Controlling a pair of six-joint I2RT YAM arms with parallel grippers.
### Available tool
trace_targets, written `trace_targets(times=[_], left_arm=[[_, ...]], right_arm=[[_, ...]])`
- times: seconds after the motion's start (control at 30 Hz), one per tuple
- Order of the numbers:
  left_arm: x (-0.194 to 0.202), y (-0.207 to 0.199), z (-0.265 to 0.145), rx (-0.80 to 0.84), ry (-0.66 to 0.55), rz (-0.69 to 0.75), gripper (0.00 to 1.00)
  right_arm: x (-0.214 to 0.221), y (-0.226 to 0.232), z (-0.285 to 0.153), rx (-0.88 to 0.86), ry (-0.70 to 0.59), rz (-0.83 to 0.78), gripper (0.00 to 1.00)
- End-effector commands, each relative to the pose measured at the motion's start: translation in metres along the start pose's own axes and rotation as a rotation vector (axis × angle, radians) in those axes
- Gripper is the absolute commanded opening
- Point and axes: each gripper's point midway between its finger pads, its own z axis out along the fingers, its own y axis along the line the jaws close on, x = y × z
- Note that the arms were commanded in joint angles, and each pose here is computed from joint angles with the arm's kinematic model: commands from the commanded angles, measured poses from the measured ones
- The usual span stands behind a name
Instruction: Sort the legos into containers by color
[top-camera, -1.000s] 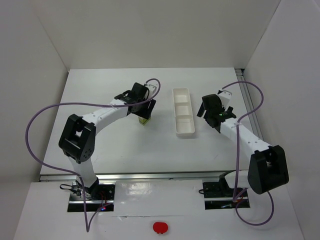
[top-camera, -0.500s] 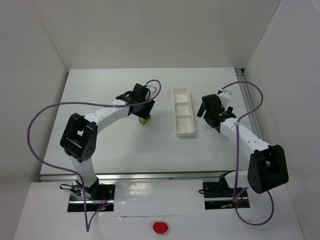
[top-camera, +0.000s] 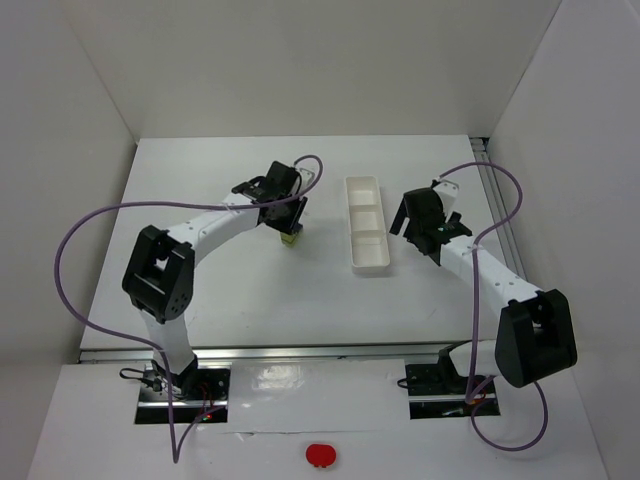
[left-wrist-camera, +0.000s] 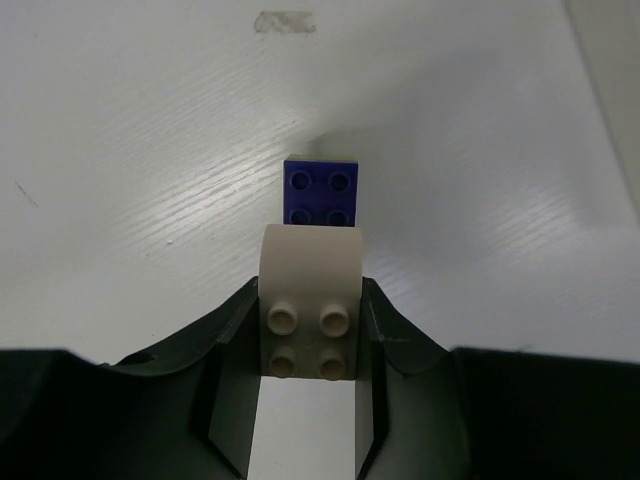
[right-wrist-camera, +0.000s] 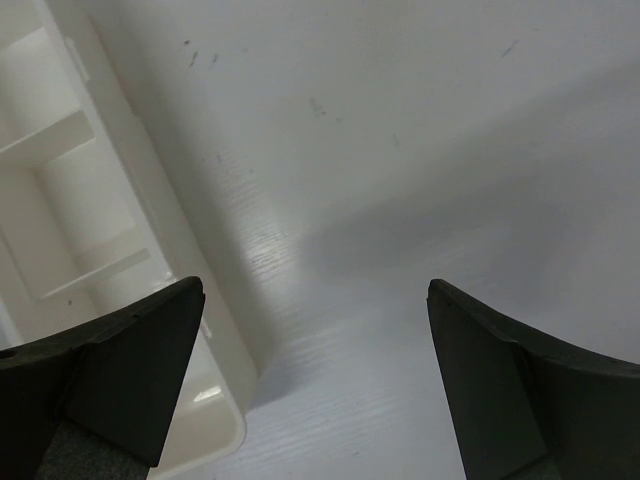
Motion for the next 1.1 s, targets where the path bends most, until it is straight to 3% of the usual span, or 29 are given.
trace_targets(times=[0.0, 0.17, 0.27, 0.43, 0.53, 0.67, 1.07], left_arm=[[-0.062, -0.003, -0.064, 0.106, -0.191, -0.028, 0.0], [-0.091, -0.01, -0.123, 0.406, -0.324, -0.046, 0.0], [-0.101, -0.014, -0.151, 0.613, -0.38, -0.059, 0.0], [-0.105, -0.022, -0.191, 0.964, -0.445, -0.093, 0.0], [-0.108, -0.023, -0.2, 1.031, -0.495, -0.07, 0.0], [-0.106, -0.029, -0.216, 1.145, -0.494, -0.06, 0.0], [-0.103, -0.031, -0.219, 1.179, -0.494, -0.042, 0.0]], right_arm=[[-0.012, 0.042, -0.013, -0.229, -0.014, -0.038, 1.0], [-0.024, 0.121, -0.076, -0.783, -0.046, -0.128, 1.0], [-0.033, 0.144, -0.105, -0.972, -0.079, -0.19, 1.0], [-0.025, 0.174, -0.155, -1.312, -0.03, -0.259, 1.0], [-0.031, 0.186, -0.181, -1.485, -0.057, -0.272, 1.0], [-0.035, 0.201, -0.191, -1.593, -0.051, -0.259, 1.0], [-0.047, 0.235, -0.213, -1.798, -0.026, -0.285, 0.96]])
